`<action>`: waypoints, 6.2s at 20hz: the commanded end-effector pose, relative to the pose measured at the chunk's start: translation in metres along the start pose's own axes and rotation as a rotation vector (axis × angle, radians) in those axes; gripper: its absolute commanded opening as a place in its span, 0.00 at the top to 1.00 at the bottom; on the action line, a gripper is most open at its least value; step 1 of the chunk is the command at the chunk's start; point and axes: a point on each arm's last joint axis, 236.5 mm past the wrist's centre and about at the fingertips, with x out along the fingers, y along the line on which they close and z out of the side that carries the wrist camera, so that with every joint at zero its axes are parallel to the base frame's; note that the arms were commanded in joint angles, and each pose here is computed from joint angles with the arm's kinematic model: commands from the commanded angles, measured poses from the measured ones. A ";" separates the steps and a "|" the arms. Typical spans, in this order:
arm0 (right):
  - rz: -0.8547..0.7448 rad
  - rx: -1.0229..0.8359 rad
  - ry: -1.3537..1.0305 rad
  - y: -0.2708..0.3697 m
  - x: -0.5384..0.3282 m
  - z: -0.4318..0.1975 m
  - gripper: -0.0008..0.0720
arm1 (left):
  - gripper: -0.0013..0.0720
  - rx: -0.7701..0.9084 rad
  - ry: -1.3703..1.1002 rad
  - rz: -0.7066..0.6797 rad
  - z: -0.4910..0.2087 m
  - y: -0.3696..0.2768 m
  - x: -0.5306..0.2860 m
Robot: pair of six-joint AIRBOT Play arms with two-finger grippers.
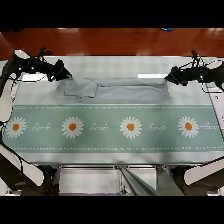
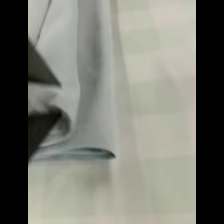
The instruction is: Fold the shirts.
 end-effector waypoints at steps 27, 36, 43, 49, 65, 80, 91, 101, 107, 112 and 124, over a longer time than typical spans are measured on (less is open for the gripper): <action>0.138 0.257 0.142 0.009 0.043 -0.061 0.82 | 0.29 0.304 -0.409 0.163 -0.134 -0.046 -0.102; -0.007 -0.130 0.038 0.070 -0.076 -0.035 0.96 | 0.96 0.422 -0.352 0.079 -0.129 -0.115 -0.066; -0.082 -0.290 -0.096 0.119 -0.187 -0.081 0.96 | 0.96 0.555 -0.001 0.004 -0.175 -0.219 0.075; -0.039 -0.357 -0.175 0.156 -0.237 -0.122 0.96 | 0.96 0.643 0.394 -0.010 -0.308 -0.250 0.176; 0.215 -0.310 -0.113 0.220 -0.196 -0.122 0.96 | 0.96 0.692 0.169 0.094 -0.194 -0.232 0.048; 0.376 -0.372 0.254 0.352 0.070 -0.170 0.96 | 0.96 0.378 -0.083 0.226 -0.250 -0.026 -0.086; 0.504 -0.266 0.262 0.382 0.099 -0.184 0.42 | 0.96 0.343 -0.130 0.195 -0.236 -0.029 -0.073; -0.159 -0.397 0.234 0.186 -0.123 -0.096 0.43 | 0.96 0.199 -0.562 0.237 -0.142 -0.032 -0.244; -0.363 -0.061 -0.139 0.050 -0.141 -0.127 0.43 | 0.96 0.222 -0.497 0.139 -0.208 -0.039 -0.205; -0.088 0.150 0.106 0.047 -0.041 -0.215 0.42 | 0.96 0.230 -0.277 0.101 -0.267 -0.020 -0.130; 0.196 0.198 0.378 0.108 0.040 -0.227 0.42 | 0.96 0.201 -0.322 0.089 -0.260 -0.016 -0.115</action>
